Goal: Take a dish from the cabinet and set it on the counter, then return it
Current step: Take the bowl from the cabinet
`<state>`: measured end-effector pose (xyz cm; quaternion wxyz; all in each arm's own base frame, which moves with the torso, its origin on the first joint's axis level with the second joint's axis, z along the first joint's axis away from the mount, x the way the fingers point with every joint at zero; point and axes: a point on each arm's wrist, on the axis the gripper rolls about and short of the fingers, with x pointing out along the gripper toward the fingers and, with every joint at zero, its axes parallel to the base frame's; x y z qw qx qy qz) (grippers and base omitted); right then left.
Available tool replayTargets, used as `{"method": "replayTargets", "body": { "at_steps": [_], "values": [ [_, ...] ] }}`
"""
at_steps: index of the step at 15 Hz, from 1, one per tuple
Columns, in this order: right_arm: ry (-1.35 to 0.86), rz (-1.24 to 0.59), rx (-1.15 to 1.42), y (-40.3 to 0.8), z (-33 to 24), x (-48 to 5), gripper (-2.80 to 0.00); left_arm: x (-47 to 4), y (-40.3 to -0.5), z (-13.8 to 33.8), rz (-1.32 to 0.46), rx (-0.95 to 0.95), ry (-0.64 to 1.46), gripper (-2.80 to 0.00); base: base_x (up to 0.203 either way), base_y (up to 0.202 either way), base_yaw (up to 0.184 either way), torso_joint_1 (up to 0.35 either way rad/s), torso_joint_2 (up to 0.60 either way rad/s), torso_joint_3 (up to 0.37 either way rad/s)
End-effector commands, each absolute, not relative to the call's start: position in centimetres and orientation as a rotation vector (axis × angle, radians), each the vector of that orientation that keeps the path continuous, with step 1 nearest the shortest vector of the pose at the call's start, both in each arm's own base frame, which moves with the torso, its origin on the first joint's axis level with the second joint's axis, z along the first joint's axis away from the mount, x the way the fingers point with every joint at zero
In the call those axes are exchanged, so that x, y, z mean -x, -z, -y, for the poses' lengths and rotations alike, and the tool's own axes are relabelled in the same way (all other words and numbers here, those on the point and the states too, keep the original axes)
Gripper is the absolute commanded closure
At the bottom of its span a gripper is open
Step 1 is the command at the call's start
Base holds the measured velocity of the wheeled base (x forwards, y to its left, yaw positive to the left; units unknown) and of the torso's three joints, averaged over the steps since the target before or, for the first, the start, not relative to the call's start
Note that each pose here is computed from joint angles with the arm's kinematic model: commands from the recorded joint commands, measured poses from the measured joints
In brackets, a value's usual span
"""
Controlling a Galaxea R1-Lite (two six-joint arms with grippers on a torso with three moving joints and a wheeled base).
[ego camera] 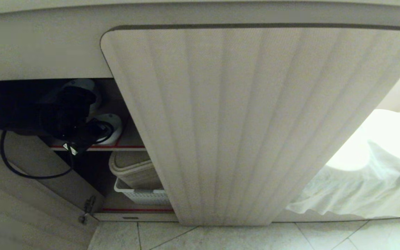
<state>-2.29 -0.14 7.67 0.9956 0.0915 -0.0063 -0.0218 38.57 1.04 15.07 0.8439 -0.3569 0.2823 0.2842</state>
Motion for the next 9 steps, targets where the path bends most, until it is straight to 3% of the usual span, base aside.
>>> {"method": "replayTargets", "body": {
  "at_steps": [1,9],
  "values": [
    [0.044,0.013,-0.184,-7.7,0.1,2.3,0.0,-37.8,-15.5,-0.6,-0.595,0.757,-0.594,0.0,0.0,0.0,0.0,0.0,0.0,0.0],
    [0.044,0.013,-0.184,-7.7,0.1,2.3,0.0,-35.8,-15.7,-0.2,-0.61,0.769,-0.593,0.0,0.0,0.0,0.0,0.0,0.0,0.0]
  ]
}}
